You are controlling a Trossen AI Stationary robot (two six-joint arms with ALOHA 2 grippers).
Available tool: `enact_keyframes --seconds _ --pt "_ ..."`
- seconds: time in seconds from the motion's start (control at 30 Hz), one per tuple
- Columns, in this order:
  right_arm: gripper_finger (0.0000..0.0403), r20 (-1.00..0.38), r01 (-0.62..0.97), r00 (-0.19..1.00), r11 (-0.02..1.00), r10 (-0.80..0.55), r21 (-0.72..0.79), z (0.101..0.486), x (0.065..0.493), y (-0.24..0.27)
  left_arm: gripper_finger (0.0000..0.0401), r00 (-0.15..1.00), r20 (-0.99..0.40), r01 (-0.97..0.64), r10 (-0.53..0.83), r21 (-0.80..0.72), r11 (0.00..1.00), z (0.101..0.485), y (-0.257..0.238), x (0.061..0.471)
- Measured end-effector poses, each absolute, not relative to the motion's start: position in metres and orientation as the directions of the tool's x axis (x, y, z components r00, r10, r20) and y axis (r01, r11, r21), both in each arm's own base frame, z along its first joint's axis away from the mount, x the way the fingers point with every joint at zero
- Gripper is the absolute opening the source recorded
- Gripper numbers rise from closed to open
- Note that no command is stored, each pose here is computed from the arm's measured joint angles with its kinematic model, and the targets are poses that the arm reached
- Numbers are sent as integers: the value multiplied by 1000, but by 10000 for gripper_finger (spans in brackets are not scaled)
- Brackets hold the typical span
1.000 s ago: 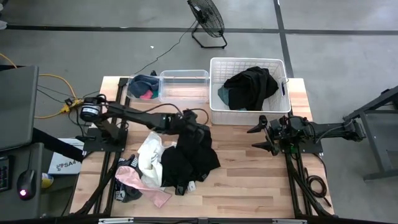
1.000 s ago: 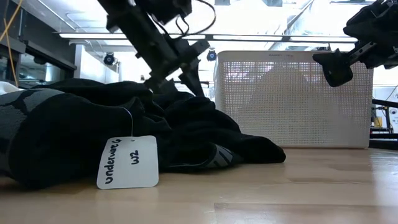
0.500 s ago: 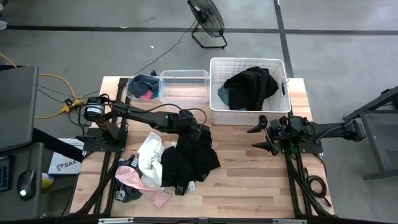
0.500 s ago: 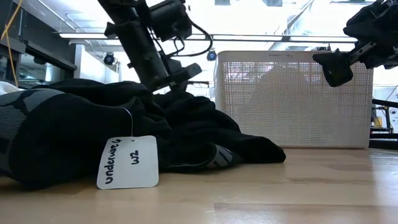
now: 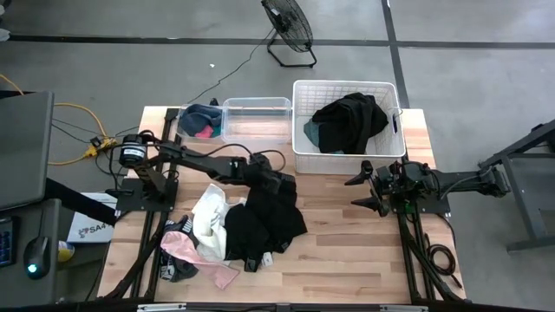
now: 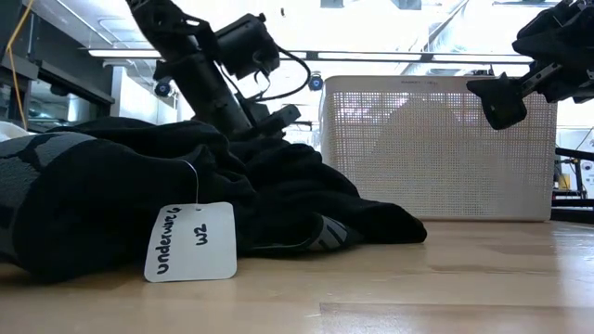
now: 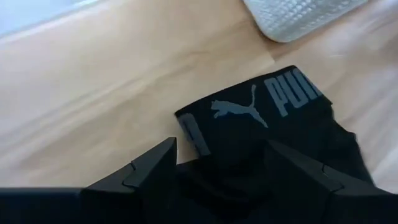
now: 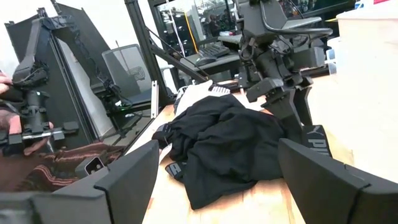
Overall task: Pick & Place Cloths
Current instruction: Put the top black boxer into the right transparent bin
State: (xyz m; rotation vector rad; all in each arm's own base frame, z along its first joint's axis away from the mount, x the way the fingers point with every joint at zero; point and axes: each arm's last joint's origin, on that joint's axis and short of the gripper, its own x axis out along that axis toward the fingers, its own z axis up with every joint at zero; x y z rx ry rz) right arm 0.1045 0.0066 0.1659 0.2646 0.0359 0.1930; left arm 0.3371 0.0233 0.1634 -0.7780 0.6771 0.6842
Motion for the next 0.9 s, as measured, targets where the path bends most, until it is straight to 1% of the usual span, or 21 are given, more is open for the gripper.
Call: enact_keyframes --seconds 0.1,0.2,0.27,0.43,0.53,0.63,0.77,0.9 --pt "318 -10 -185 981 947 194 263 166 104 7 233 641 -717 -721 273 -442 533 160 23 337" --pt "318 -10 -185 981 947 194 263 166 104 7 241 662 -705 -703 254 -467 536 154 22 335" --pt "318 -10 -185 981 947 194 263 166 104 7 257 685 -682 -687 254 -490 537 154 22 334" --pt "318 -10 -185 981 947 194 263 166 104 7 312 705 -663 -673 251 -516 530 152 26 328" --pt "318 -10 -185 981 947 194 263 166 104 7 330 715 -660 -662 229 -534 526 151 30 328" --pt "318 -10 -185 981 947 194 263 166 104 7 330 719 -655 -658 234 -532 533 148 33 330" --pt "318 -10 -185 981 947 194 263 166 104 7 318 757 -611 -619 233 -556 554 146 34 336" --pt "318 -10 -185 981 947 194 263 166 104 7 308 748 -622 -625 231 -545 559 140 34 337"
